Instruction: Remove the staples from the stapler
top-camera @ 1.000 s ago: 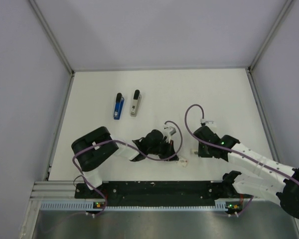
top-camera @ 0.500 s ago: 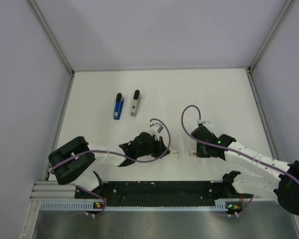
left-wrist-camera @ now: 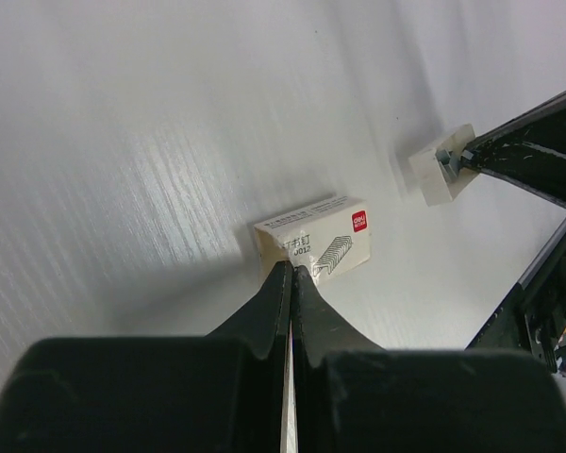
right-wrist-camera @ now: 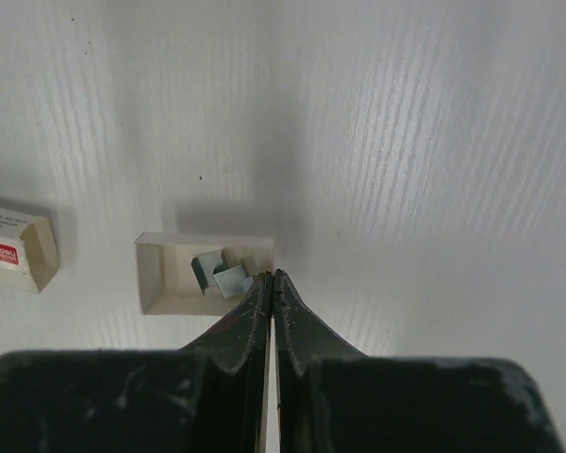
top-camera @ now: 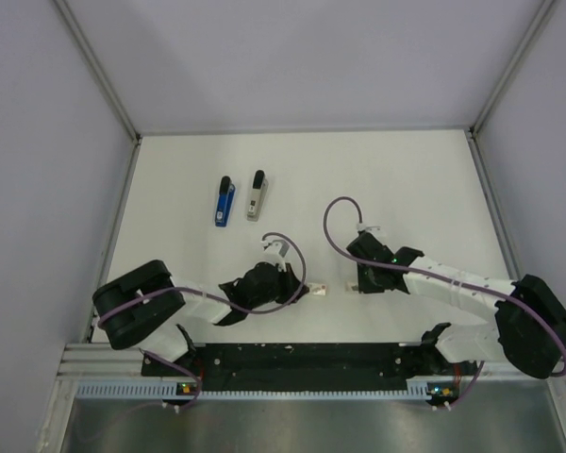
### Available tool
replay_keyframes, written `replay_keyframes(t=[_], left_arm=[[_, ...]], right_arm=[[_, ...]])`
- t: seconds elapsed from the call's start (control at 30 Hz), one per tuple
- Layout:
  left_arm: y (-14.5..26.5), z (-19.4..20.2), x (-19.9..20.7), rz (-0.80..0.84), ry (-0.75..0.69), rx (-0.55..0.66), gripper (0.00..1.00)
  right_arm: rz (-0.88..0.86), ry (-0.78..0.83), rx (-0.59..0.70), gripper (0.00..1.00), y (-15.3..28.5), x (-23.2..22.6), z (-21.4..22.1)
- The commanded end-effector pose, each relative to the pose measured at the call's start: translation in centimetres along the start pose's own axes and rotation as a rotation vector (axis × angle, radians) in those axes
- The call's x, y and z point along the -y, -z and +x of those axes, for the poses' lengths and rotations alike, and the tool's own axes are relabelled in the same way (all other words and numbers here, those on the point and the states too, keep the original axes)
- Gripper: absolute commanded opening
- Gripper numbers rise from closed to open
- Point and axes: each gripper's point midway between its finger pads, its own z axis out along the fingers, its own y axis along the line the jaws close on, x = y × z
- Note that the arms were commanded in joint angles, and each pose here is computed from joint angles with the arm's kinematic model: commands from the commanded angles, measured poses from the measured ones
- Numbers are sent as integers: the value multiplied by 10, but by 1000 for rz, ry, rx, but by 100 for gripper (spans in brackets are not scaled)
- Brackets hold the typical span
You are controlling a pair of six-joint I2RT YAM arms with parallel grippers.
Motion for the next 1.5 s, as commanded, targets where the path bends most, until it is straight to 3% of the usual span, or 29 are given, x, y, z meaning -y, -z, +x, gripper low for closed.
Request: replay_keyframes(t=[0.0, 0.07, 0.23, 0.4, 0.6, 0.7, 0.83, 1.03, 1.47], left_arm=[[-3, -9, 9, 60, 68, 65, 0], [-2, -10, 13, 91, 77, 79, 5], [6, -16, 18, 130, 85, 116, 33], [10, -21, 20, 129, 77, 131, 43], [14, -27, 12, 74, 59, 154, 47], [14, -30, 2, 8, 55, 159, 46], [15, -30, -10, -81, 20, 139, 21], [12, -31, -13, -126, -16, 117, 6], [-5, -14, -5, -87, 1, 24, 3]], right_arm=[[-74, 15, 52, 0, 2, -26, -19], [-82, 20, 55, 0, 2, -30, -20], [-87, 31, 56, 0, 3, -33, -19], [-92, 35, 58, 0, 2, -36, -19], [-99, 41, 55, 0, -5, -43, -20], [-104, 47, 53, 0, -9, -47, -20], [-109, 49, 58, 0, -10, -51, -22], [-118, 59, 63, 0, -12, -58, -23], [-110, 76, 72, 0, -12, -64, -20]])
